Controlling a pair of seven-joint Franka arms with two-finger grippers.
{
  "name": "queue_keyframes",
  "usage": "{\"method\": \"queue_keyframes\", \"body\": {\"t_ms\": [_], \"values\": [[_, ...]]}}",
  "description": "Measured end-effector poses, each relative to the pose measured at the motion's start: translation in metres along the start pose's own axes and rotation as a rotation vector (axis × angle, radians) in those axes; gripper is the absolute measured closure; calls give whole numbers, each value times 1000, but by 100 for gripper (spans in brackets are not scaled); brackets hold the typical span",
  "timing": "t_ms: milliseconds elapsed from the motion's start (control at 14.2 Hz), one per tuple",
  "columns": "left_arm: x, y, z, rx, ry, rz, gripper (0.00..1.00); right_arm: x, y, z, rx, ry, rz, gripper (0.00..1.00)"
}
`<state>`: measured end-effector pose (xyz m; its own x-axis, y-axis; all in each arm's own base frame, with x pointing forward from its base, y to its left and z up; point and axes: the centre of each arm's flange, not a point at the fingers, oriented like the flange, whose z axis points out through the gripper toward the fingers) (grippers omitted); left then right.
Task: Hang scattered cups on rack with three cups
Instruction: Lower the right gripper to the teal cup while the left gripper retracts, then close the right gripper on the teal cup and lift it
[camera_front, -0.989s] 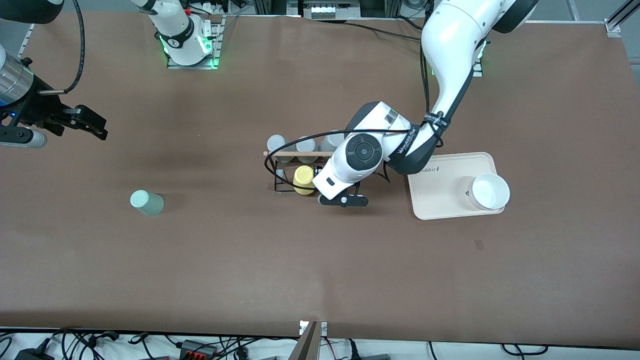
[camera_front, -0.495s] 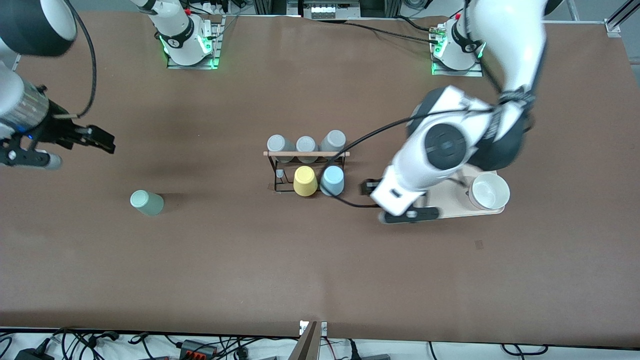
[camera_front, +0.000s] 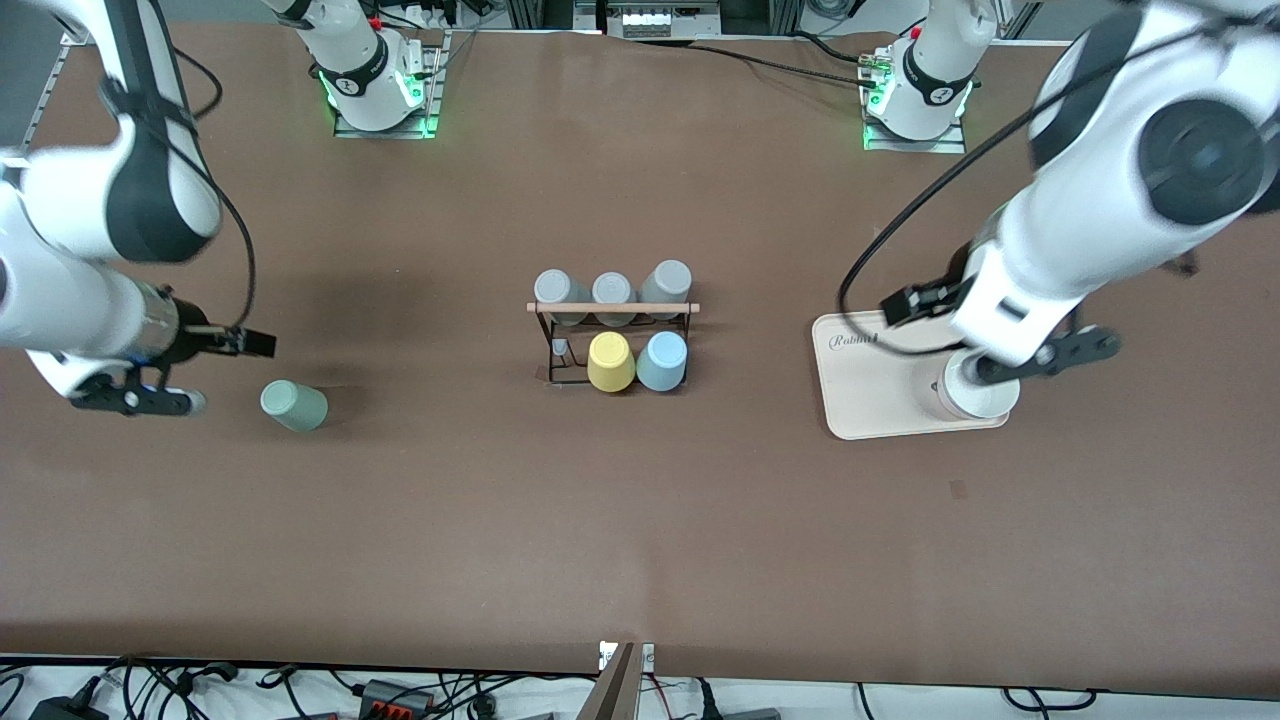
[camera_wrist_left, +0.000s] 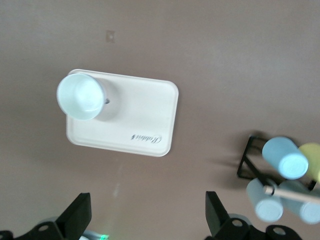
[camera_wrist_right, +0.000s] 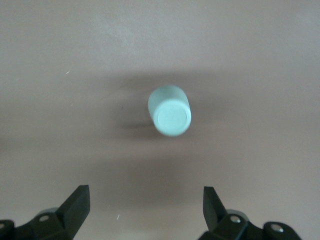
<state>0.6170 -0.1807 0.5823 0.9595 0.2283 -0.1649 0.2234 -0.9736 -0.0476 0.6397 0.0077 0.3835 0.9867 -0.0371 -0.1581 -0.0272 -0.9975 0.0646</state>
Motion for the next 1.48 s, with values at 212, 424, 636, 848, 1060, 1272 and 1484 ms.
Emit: {"method": "queue_keyframes", "body": {"t_ms": [212,424,636,848,1060,1272,1484], "values": [[7,-29,12,0,-19,3,0,14,8,57,-15,48,-49,0],[-2,-44,34,-32,1,48,0,21,13,99,-18,60,-56,0],[-14,-75,39,-66,7,85,0,25,11,127,-13,78,-62,0],[-17,-84,40,-69,15,97,0,24,11,146,-34,80,-85,0],[-23,-70,47,-64,6,125,0,24,14,148,-58,80,-100,6],[-39,-53,53,-48,-50,164,0,24,15,148,-59,80,-102,26],[-61,-19,56,-36,-59,232,0,25,14,144,-59,87,-103,35]]}}
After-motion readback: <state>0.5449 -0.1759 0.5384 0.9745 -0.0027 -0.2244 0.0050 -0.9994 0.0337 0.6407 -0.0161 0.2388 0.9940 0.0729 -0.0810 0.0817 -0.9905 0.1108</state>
